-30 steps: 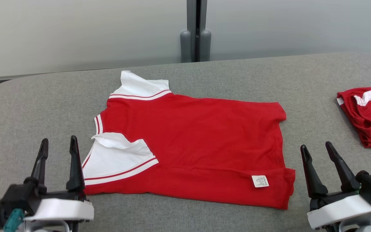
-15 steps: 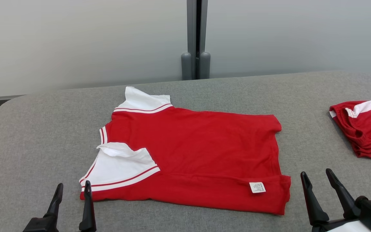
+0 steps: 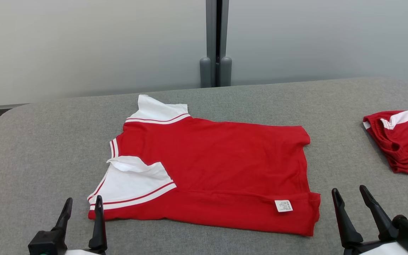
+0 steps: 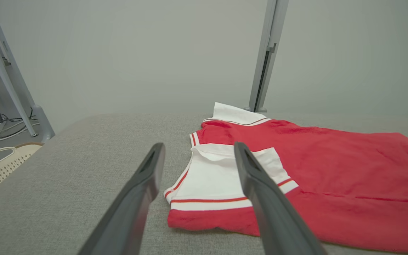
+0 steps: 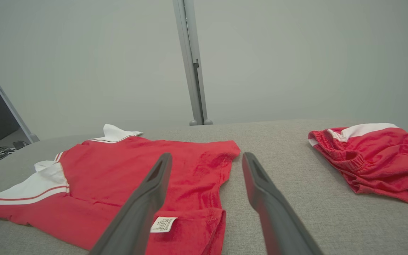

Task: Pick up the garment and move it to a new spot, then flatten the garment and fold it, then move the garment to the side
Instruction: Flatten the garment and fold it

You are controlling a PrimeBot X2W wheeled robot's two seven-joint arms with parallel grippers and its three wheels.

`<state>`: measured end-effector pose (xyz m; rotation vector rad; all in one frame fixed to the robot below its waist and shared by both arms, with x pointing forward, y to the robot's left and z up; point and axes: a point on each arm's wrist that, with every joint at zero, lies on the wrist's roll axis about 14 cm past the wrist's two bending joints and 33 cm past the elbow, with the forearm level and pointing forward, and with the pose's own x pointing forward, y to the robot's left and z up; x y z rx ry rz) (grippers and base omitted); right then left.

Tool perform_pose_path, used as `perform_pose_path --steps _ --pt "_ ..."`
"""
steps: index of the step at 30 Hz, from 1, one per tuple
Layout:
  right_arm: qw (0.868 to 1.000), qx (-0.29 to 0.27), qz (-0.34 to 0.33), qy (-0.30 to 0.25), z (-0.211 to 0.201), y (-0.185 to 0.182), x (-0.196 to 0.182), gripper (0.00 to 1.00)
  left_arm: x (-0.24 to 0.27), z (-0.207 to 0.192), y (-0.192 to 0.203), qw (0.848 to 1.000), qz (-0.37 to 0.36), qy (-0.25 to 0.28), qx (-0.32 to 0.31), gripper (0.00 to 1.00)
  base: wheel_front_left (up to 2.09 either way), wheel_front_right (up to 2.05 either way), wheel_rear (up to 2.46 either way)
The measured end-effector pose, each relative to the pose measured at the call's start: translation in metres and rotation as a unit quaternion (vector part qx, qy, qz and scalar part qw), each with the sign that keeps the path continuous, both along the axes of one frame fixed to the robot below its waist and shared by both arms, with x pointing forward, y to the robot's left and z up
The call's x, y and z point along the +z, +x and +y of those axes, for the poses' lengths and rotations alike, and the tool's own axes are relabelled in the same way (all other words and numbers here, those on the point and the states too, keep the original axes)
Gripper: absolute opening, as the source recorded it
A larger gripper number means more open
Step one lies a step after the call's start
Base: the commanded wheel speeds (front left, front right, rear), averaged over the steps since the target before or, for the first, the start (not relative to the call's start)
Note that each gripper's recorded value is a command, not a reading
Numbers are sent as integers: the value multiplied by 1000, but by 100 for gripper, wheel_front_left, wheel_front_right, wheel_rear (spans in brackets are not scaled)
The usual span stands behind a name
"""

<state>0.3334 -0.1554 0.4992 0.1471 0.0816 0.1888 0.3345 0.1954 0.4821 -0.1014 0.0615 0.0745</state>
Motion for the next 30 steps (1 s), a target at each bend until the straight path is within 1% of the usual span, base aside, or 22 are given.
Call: perform_pose_path --steps 5,8,11,16,21,25,26,27,28,29,30 --pt "1000 0 6 2 1 1 -3 100 -5 -5 11 1000 15 -4 -15 100 0 0 0" --pt "1000 -3 25 5 0 1 -15 100 -18 -7 19 999 43 -12 -21 100 0 0 0" --pt "998 0 61 13 4 -1 -36 100 -39 -8 25 996 84 -23 -24 100 0 0 0" --pt "991 11 132 28 17 -4 -82 100 -82 -3 29 986 157 -48 -16 100 0 0 0" --pt "980 15 192 44 25 -6 -121 100 -108 -1 33 977 200 -68 -12 100 0 0 0" --pt "975 21 216 53 32 -3 -136 100 -121 -3 32 970 223 -99 -10 100 0 0 0" --pt "975 21 214 57 33 -1 -137 91 -122 -4 33 969 224 -108 -9 84 0 0 0" --pt "974 23 217 60 35 0 -138 60 -124 -3 33 968 226 -109 -10 43 0 0 0" --pt "973 24 220 64 36 1 -139 39 -125 -4 33 967 227 -112 -11 2 0 0 0" --pt "973 25 220 66 36 5 -140 0 -125 -4 36 967 225 -116 -11 0 0 0 0" --pt "973 26 220 67 37 6 -140 0 -126 -4 36 968 224 -116 -12 0 0 0 0"
